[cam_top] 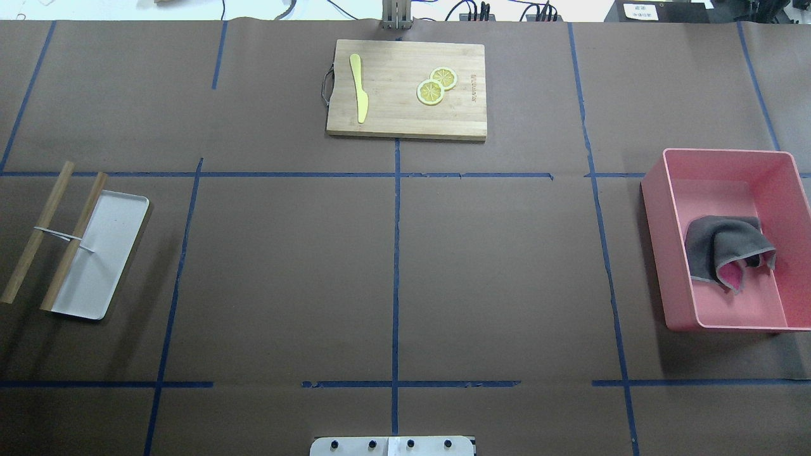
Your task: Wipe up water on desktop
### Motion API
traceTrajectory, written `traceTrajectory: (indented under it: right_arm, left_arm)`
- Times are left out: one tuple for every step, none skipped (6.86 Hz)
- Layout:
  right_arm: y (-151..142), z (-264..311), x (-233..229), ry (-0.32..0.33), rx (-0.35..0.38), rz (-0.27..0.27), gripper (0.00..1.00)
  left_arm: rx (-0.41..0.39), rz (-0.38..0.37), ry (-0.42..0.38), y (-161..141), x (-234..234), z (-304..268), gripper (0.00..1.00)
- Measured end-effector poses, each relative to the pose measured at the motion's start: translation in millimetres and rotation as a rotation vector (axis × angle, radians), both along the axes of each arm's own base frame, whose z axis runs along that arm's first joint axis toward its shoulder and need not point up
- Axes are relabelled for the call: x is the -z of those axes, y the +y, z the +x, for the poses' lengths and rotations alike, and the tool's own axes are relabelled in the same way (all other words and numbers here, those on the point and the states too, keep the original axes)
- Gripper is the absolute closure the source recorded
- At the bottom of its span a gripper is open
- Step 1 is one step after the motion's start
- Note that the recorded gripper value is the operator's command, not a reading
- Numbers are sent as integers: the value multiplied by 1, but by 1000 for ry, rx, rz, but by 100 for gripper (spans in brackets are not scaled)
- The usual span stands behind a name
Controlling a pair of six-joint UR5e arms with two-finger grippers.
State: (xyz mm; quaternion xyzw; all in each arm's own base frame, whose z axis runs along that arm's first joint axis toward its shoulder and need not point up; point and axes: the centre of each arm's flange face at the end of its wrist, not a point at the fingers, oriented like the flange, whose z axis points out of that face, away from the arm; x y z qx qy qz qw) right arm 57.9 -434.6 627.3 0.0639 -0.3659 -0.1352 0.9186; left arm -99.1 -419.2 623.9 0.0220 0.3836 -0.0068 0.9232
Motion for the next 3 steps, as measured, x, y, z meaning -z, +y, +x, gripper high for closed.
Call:
traceTrajectory:
  right_arm:
    - [-1,0,1,-2,-1,0,0]
    - [-2,0,1,-4,-2,1,0]
    - [-2,-1,2,-5,-2,1,0]
  left_arm:
    - [0,0,0,0,0,0,0]
    - [0,4,0,0,2,0,0]
    - [0,9,-1,0,4,0,0]
